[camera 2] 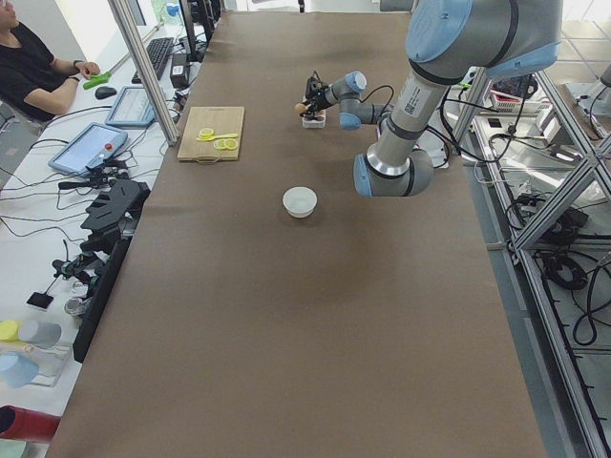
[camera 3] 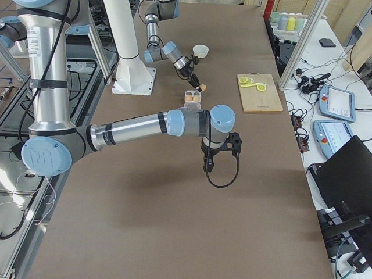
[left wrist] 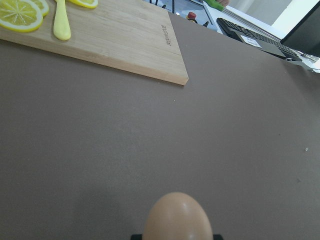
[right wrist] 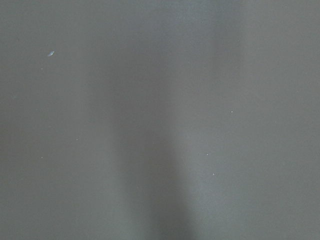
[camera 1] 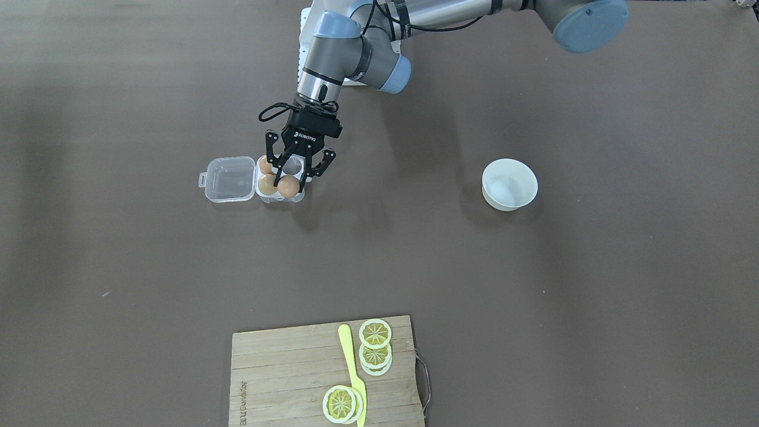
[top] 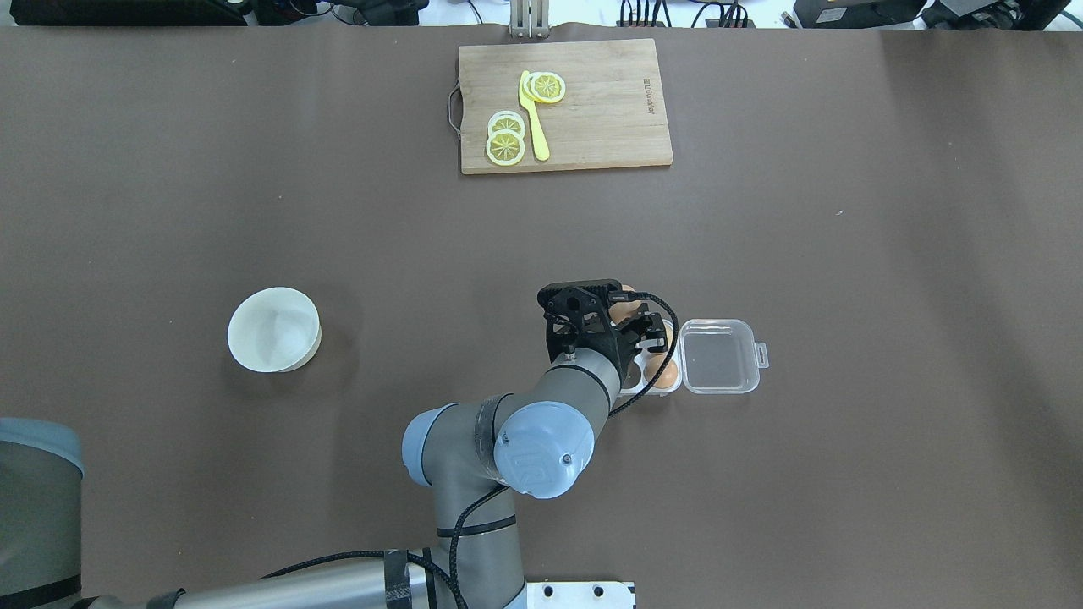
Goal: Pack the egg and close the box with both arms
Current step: 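Lower the egg into the empty cup and open the left gripper, then raise the left gripper away from the egg box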
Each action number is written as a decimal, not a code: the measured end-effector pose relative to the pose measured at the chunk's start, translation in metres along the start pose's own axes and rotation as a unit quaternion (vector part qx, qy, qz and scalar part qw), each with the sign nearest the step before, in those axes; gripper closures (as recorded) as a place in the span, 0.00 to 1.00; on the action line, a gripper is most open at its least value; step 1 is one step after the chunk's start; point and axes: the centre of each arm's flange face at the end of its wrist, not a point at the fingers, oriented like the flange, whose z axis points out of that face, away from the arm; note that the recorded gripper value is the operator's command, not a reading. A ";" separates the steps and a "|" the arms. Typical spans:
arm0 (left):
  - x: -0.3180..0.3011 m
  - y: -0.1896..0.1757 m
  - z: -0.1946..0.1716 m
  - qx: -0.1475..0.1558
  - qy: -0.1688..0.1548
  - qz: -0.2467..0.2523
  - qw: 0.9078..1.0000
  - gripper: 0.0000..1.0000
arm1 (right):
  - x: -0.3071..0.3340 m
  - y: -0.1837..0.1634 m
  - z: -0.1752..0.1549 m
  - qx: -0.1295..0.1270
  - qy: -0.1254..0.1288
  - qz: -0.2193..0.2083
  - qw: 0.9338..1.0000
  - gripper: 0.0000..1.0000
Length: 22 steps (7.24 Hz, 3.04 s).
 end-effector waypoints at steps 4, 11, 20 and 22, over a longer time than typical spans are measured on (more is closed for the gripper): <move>0.001 0.000 -0.001 0.000 0.002 -0.001 1.000 0.39 | 0.002 0.001 0.001 -0.002 0.000 0.002 1.000 0.00; -0.006 -0.104 0.001 -0.002 0.017 -0.020 1.000 0.02 | -0.008 -0.008 -0.007 0.008 0.001 -0.009 1.000 0.00; -0.089 -0.122 -0.013 -0.195 -0.053 -0.064 0.977 1.00 | -0.104 -0.052 -0.020 0.042 -0.054 -0.065 0.996 0.01; -0.089 -0.108 -0.007 -0.251 -0.062 -0.081 0.963 1.00 | -0.124 -0.058 -0.020 0.044 -0.070 -0.080 0.993 0.01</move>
